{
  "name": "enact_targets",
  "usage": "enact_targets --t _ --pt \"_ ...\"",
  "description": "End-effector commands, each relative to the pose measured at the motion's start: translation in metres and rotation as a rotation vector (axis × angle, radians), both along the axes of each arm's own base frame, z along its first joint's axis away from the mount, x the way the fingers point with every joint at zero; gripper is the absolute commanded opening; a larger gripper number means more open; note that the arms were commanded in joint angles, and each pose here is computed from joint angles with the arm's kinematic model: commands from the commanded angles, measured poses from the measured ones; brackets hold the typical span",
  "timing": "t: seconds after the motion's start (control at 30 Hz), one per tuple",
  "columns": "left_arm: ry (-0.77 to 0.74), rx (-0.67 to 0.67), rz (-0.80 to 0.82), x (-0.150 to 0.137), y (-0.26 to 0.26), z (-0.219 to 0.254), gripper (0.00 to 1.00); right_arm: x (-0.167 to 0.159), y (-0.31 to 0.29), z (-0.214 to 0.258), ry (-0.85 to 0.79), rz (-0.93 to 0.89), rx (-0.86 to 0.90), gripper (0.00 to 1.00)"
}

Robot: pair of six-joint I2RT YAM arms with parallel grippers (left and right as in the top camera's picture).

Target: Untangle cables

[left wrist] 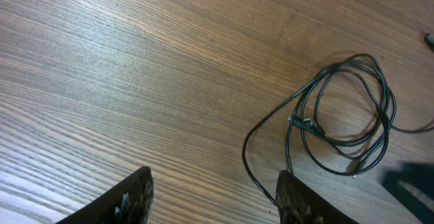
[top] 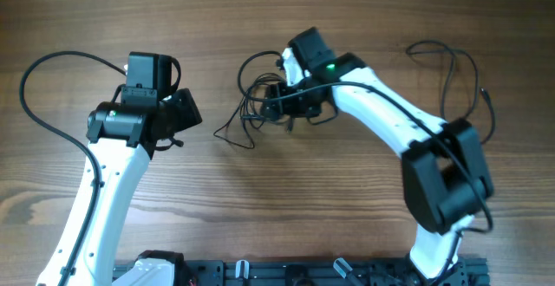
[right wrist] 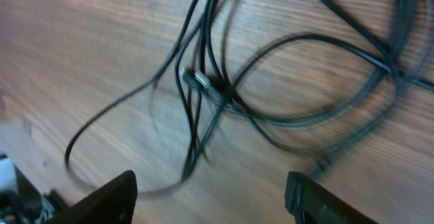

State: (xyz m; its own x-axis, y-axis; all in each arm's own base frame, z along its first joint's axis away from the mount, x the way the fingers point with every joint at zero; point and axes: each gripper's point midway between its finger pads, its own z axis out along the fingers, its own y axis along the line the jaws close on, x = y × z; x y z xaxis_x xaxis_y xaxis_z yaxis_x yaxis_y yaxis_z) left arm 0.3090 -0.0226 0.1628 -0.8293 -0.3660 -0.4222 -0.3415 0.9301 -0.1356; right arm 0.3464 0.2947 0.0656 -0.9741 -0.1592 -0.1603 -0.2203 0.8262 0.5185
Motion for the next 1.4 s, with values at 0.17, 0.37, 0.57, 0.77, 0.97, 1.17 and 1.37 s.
enact_targets --t 0.17,0.37,0.57,0.77,0.97,1.17,1.37 --pt "0.003 0.001 -0.007 0.001 0.001 0.000 0.60 0.001 0.026 -0.032 0.119 -0.137 0.028 0.04" --pt "0.006 -0.038 -0.026 0.000 -0.007 -0.001 0.63 -0.013 0.051 0.014 0.056 0.123 0.242 0.04" --pt "0.010 -0.149 -0.081 -0.001 -0.028 0.001 0.73 -0.022 0.051 0.108 -0.172 0.299 0.361 0.04" --pt "0.016 -0.215 -0.114 -0.002 -0.040 0.002 0.77 0.004 0.015 0.208 -0.547 0.131 0.258 0.05" --pt "0.013 -0.300 -0.158 -0.003 -0.057 0.007 0.79 -0.011 -0.013 0.299 -0.756 0.039 0.350 0.04" --pt "-0.003 -0.376 -0.201 -0.001 -0.071 0.013 0.82 -0.016 -0.018 0.314 -0.757 -0.011 0.384 0.04" --pt "-0.001 -0.402 -0.223 -0.003 -0.076 0.015 0.86 -0.005 -0.018 0.332 -0.773 -0.098 0.445 0.04"
